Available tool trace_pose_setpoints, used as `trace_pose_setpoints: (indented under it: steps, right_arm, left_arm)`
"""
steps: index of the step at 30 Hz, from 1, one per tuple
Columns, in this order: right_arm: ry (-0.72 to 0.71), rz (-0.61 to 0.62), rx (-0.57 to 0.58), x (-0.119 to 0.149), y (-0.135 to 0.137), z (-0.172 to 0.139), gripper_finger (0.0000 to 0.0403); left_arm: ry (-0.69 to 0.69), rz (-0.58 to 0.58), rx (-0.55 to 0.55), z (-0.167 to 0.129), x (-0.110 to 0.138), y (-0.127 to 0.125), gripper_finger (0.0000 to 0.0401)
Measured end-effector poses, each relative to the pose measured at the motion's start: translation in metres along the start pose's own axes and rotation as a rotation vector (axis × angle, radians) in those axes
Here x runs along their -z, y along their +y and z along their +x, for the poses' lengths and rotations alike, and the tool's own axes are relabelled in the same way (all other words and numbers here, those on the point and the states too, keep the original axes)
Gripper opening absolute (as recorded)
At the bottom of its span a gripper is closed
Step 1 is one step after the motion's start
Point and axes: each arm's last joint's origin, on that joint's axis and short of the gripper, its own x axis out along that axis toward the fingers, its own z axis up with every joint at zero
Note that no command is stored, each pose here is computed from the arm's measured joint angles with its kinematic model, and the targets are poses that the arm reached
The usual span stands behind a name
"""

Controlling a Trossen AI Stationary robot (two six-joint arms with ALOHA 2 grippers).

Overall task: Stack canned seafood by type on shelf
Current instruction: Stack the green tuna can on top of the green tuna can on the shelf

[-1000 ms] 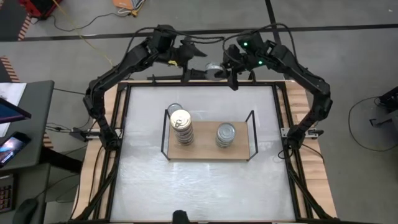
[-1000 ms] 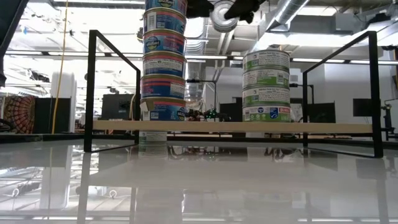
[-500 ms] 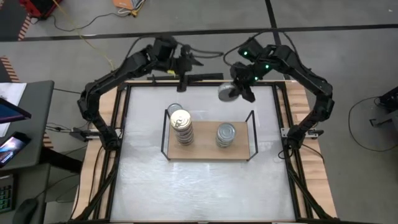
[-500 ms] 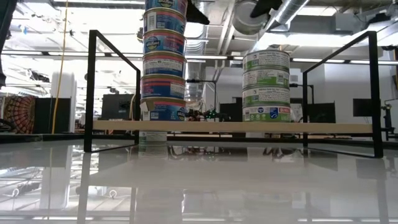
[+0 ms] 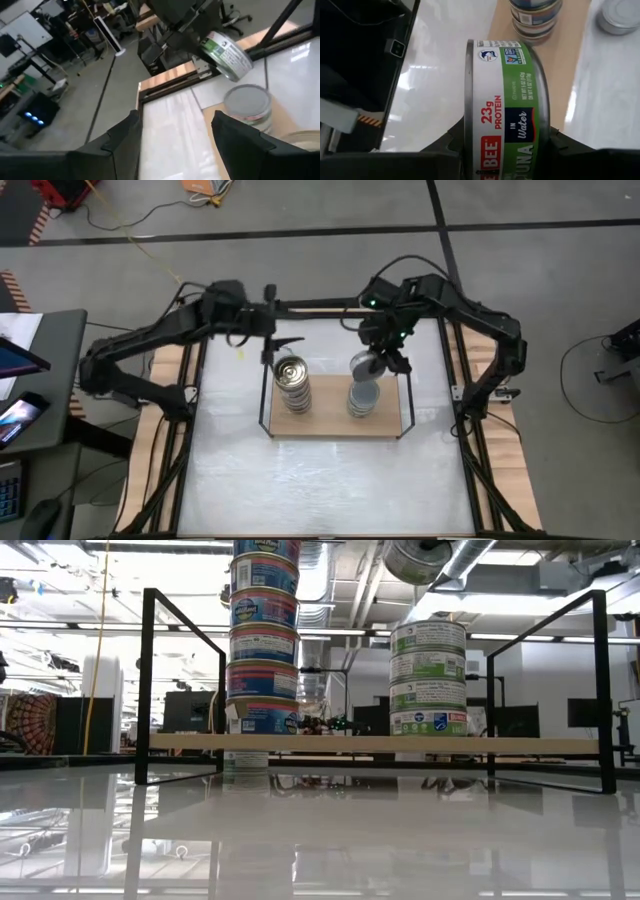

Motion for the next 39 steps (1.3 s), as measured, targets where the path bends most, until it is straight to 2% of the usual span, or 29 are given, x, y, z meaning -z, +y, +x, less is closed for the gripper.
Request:
trace_pose_setpoints:
  steps: [3,7,13,18,21,26,31,34,39]
  right_arm:
    - [0.006,0.023,-0.014,-0.005,0.004,0.007,0.0155]
    - [0.018,0.054,-0.072,-0.008,0.004,0.016,0.0155]
    - [0.057,0.167,-0.180,-0.012,-0.008,0.038,0.0158]
    - [0.125,0.284,-0.283,-0.013,-0.023,0.063,0.0157]
    - [0.169,0.351,-0.302,-0.012,-0.030,0.073,0.0156]
    - [0.159,0.359,-0.326,-0.012,-0.031,0.072,0.0162]
    - [0.146,0.334,-0.327,-0.013,-0.026,0.069,0.0156]
    - [0.141,0.320,-0.329,-0.011,-0.025,0.067,0.0156]
    - [0.176,0.347,-0.342,0.010,-0.018,0.068,0.0162]
  left_arm:
    - [-0.018,-0.049,-0.017,-0.013,0.007,-0.014,0.0228]
    - [-0.048,-0.054,-0.064,-0.025,0.013,-0.032,0.0228]
    - [-0.089,-0.076,-0.129,-0.031,0.018,-0.053,0.0228]
    - [-0.120,-0.078,-0.069,-0.033,0.014,-0.072,0.0228]
    - [-0.137,-0.086,-0.024,-0.035,0.009,-0.082,0.0228]
    - [-0.115,-0.069,0.040,-0.035,0.008,-0.106,0.0228]
    - [-0.114,-0.050,-0.050,-0.039,0.018,-0.127,0.0228]
    - [-0.136,-0.076,-0.054,-0.049,0.022,-0.135,0.0228]
    - [-0.158,-0.125,-0.067,-0.065,0.028,-0.145,0.0228]
